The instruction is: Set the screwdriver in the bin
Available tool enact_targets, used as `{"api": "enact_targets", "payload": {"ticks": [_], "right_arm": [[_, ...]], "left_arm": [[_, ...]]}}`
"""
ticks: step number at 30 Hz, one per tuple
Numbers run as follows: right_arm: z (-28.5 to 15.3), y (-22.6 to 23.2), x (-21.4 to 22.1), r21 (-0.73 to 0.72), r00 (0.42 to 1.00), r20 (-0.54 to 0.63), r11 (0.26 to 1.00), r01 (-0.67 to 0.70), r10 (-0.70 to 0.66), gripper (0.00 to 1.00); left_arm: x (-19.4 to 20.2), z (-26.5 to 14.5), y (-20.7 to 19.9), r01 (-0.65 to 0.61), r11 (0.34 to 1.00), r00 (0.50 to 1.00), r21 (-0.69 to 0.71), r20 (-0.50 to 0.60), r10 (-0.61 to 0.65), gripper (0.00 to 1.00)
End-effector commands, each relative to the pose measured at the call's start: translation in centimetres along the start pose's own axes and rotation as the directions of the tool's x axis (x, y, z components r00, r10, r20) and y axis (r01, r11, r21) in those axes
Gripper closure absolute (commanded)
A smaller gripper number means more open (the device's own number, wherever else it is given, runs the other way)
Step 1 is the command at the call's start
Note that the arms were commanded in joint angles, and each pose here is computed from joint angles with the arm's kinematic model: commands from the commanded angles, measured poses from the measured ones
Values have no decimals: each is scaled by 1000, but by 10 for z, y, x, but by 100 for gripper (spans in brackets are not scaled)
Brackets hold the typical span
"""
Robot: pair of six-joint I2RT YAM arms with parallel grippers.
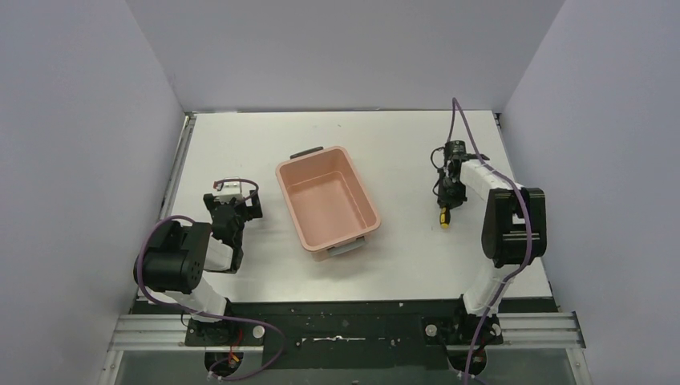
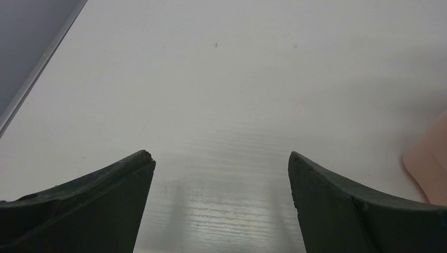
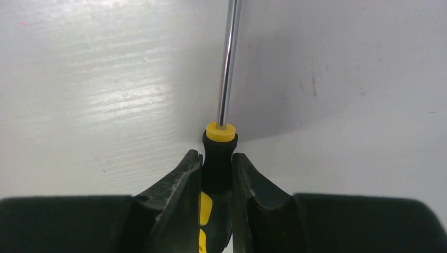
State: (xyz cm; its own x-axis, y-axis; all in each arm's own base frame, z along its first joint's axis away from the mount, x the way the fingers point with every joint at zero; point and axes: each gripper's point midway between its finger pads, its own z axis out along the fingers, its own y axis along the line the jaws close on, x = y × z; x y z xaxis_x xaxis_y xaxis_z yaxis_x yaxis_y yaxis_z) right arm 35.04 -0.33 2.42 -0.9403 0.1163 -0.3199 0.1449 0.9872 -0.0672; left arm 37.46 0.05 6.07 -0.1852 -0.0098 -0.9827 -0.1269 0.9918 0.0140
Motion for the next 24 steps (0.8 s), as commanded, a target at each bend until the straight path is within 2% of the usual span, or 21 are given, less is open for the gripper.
{"api": "enact_targets", "payload": {"ticks": [1, 5, 9, 12, 15, 19, 24], "right_arm": [[-69, -21, -65, 94, 987, 157, 995, -36, 20, 100], [-137, 15, -101, 6, 953, 300, 999, -45, 41, 100], [-193, 110, -108, -180, 913, 407, 981, 70, 10, 100], [-244, 206, -91, -351, 867, 496, 904, 244, -41, 100], [-282, 275, -64, -422, 825, 554, 818, 390, -108, 100], [-276, 310, -39, -387, 816, 551, 812, 438, -178, 100], [-213, 326, 1, -305, 834, 465, 830, 467, -298, 100]], "left_arm": [[-13, 2, -1, 2, 1000, 999, 13, 44, -3, 3], [-14, 2, -1, 2, 1000, 999, 13, 45, -2, 3], [-14, 2, -1, 3, 1000, 999, 14, 46, -4, 3], [-14, 2, -2, 3, 1000, 999, 14, 45, -3, 3], [-14, 2, -2, 3, 1000, 999, 14, 45, -3, 3], [-13, 2, -1, 3, 1000, 999, 14, 44, -3, 3], [-14, 2, -2, 3, 1000, 999, 14, 44, -3, 3]]}}
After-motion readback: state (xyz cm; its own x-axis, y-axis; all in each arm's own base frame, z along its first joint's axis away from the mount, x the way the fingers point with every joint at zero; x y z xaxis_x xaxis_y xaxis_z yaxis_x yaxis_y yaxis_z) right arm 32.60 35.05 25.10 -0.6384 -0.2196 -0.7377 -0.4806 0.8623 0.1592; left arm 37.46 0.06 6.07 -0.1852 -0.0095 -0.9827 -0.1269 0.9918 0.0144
